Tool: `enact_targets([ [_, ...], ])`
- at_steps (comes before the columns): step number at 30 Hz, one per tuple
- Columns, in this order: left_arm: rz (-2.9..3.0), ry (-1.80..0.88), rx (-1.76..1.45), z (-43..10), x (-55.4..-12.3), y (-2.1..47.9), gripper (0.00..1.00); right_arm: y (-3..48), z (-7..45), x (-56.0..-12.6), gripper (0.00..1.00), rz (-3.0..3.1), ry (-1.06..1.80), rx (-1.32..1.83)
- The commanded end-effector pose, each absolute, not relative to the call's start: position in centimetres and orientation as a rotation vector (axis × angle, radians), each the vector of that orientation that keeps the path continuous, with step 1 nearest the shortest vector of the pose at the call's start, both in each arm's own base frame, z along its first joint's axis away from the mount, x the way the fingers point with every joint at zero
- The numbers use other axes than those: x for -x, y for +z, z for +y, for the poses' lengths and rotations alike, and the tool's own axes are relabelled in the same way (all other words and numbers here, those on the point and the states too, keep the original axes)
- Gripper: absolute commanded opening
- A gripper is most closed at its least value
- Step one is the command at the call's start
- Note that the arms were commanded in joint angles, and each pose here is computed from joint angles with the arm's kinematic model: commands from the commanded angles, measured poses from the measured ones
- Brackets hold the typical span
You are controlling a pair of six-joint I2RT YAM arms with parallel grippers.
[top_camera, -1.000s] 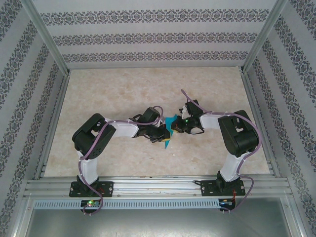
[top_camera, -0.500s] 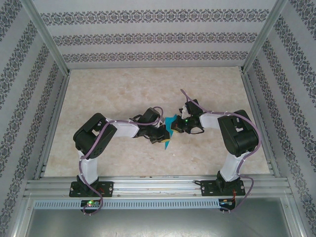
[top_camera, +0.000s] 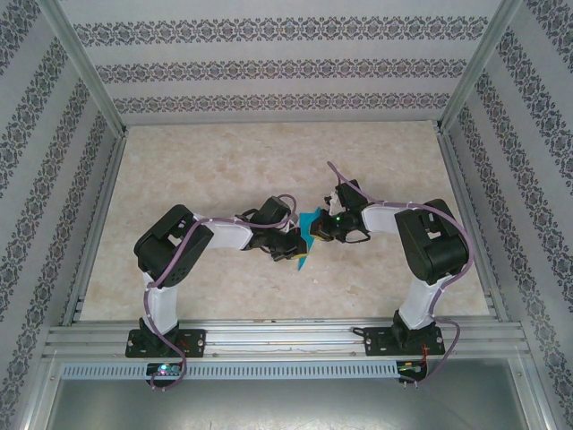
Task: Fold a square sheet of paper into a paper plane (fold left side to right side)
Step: Fold the wing for the fifth time at the center of the table.
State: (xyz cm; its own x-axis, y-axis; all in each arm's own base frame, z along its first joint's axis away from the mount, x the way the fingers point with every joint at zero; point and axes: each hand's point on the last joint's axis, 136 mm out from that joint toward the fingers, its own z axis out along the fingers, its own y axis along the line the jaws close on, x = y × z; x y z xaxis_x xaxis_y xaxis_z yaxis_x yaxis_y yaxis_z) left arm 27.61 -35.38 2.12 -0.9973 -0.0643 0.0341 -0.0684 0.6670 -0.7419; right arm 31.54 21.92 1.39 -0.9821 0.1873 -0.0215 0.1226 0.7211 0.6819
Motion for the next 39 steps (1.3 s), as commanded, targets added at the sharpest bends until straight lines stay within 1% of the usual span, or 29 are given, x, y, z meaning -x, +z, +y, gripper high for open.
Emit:
enact_targets([
  [1,-2.873,1.064,-0.144,-33.4,-25.4,-1.3,0.04,-2.4,19.9,-28.1,0.0,3.023,0.918,-0.33],
  [5,-2.878,1.028,-0.149,-33.0,-25.1,-1.9,0.03,-1.4,20.5,-28.7,0.0,2.994,0.963,-0.31],
  [12,-2.889,0.951,-0.142,-32.3,-24.5,-3.1,0.0,3.7,22.1,-31.6,0.0,2.798,1.13,-0.216],
  [17,-2.889,0.924,-0.145,-32.1,-24.3,-3.6,0.0,5.5,22.2,-32.1,0.0,2.721,1.17,-0.171],
  [27,-2.894,0.885,-0.145,-31.8,-24.1,-4.0,0.0,4.5,22.8,-31.2,0.0,2.684,1.194,-0.135],
  [39,-2.907,0.781,-0.148,-31.2,-23.8,-4.4,0.0,1.8,22.5,-31.5,0.0,2.743,1.074,-0.127],
])
